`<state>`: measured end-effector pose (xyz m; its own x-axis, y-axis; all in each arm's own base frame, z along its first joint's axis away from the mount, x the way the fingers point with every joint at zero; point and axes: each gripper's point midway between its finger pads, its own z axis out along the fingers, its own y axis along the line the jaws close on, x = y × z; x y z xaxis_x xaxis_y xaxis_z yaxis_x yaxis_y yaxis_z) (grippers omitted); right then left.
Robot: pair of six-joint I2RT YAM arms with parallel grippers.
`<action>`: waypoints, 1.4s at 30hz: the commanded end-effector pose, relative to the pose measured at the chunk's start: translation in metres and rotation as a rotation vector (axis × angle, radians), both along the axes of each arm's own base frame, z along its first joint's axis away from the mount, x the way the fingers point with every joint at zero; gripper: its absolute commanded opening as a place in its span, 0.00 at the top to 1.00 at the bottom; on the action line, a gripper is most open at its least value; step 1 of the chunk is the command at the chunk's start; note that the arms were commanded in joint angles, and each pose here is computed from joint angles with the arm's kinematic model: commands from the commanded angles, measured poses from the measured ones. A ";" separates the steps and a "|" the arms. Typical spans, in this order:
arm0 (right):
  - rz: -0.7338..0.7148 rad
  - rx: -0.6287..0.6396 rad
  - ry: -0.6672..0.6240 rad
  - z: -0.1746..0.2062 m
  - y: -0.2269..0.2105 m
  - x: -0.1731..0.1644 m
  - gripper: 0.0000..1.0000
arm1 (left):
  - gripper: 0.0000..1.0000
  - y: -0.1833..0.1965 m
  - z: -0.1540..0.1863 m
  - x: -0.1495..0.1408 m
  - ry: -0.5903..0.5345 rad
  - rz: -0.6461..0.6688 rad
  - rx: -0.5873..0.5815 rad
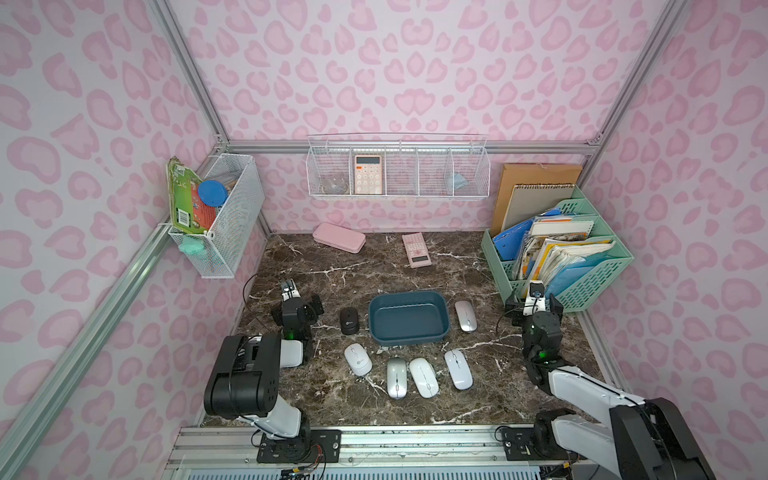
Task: Take out the mouse from the storage box
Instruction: Reset both arms
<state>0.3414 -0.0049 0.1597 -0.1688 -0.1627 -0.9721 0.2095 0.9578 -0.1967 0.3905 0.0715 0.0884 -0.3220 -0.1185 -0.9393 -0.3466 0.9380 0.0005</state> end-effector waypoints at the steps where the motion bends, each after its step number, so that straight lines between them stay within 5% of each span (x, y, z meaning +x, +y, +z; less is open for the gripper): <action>1: 0.030 0.016 -0.098 0.016 -0.001 0.006 0.00 | 0.01 -0.002 0.003 0.002 -0.007 -0.014 -0.002; 19: 0.290 -0.009 -0.129 -0.008 0.035 0.005 0.00 | 0.01 -0.002 0.002 0.002 -0.007 -0.013 -0.003; 24: 0.209 0.043 -0.163 -0.013 0.016 0.012 0.00 | 0.00 -0.002 0.002 0.002 -0.007 -0.013 -0.003; 26: 0.209 0.075 -0.041 -0.030 0.013 0.028 0.00 | 0.01 -0.002 0.002 0.002 -0.007 -0.012 -0.003; 36: 0.221 0.087 -0.084 -0.025 0.011 0.026 0.00 | 0.00 -0.003 0.002 0.004 -0.003 -0.018 -0.005; 42: 0.212 0.087 -0.093 -0.024 0.010 0.026 0.00 | 0.00 0.003 -0.003 0.005 0.054 -0.035 -0.104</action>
